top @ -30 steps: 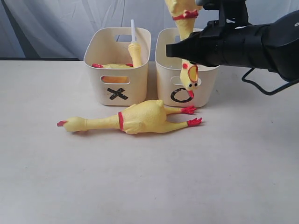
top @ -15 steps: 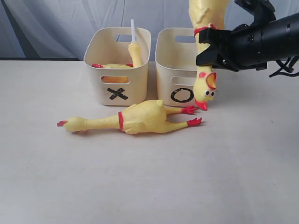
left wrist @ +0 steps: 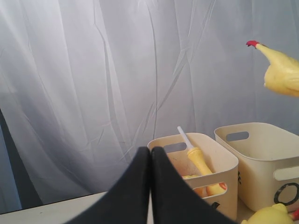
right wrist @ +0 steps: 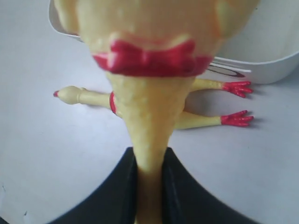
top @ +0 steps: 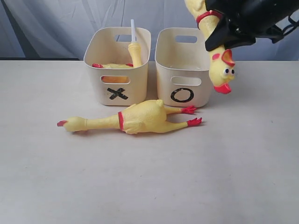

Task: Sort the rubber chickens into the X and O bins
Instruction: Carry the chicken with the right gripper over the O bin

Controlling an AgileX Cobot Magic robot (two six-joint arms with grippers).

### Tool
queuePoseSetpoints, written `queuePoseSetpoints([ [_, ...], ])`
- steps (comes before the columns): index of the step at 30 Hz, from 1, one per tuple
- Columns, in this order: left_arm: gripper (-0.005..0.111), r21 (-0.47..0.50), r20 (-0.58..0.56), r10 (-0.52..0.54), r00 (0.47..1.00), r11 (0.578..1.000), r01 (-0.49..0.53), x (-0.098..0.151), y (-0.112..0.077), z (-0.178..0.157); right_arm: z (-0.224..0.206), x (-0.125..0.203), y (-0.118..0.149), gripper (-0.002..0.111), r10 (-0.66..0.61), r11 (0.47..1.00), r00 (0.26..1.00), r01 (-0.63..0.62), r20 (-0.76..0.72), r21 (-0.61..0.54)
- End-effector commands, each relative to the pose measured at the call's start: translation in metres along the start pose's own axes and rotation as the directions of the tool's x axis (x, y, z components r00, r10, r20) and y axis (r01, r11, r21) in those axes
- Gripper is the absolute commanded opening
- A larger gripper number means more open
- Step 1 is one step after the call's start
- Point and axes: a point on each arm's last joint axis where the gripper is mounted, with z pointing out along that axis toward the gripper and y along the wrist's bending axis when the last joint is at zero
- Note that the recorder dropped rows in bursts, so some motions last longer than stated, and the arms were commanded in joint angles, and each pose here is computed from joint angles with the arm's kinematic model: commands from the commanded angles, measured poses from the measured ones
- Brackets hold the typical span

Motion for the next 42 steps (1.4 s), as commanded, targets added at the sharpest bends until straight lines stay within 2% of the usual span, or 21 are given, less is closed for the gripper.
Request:
queuePoseSetpoints([
  [1, 0.000, -0.006, 0.002, -0.014, 1.000, 1.000, 0.014, 0.000, 0.000, -0.001, 0.008, -0.018, -0.012, -0.001, 0.031, 0.996, 0.997, -0.026, -0.067, 0.084],
  [5, 0.000, -0.006, 0.002, -0.014, 1.000, 1.000, 0.014, 0.000, 0.000, -0.001, 0.022, -0.028, -0.025, -0.001, 0.032, 0.990, 0.994, -0.018, -0.102, 0.142],
  [10, 0.000, -0.006, 0.002, -0.014, 1.000, 1.000, 0.014, 0.000, 0.000, -0.001, 0.047, -0.041, -0.039, -0.001, 0.042, 0.987, 0.990, -0.020, -0.134, 0.159],
  [20, 0.000, -0.006, 0.002, -0.014, 1.000, 1.000, 0.014, 0.000, 0.000, -0.001, 0.081, -0.047, -0.051, -0.001, 0.096, 0.992, 0.980, -0.079, -0.175, 0.101],
  [31, 0.000, -0.006, 0.002, -0.014, 1.000, 1.000, 0.014, 0.000, 0.000, -0.001, 0.091, -0.044, -0.034, -0.001, 0.068, 0.997, 0.978, -0.059, -0.196, 0.051],
  [42, 0.000, -0.006, 0.002, -0.014, 1.000, 1.000, 0.014, 0.000, 0.000, -0.001, 0.097, -0.043, -0.034, -0.001, 0.079, 0.997, 0.975, -0.073, -0.208, 0.034],
])
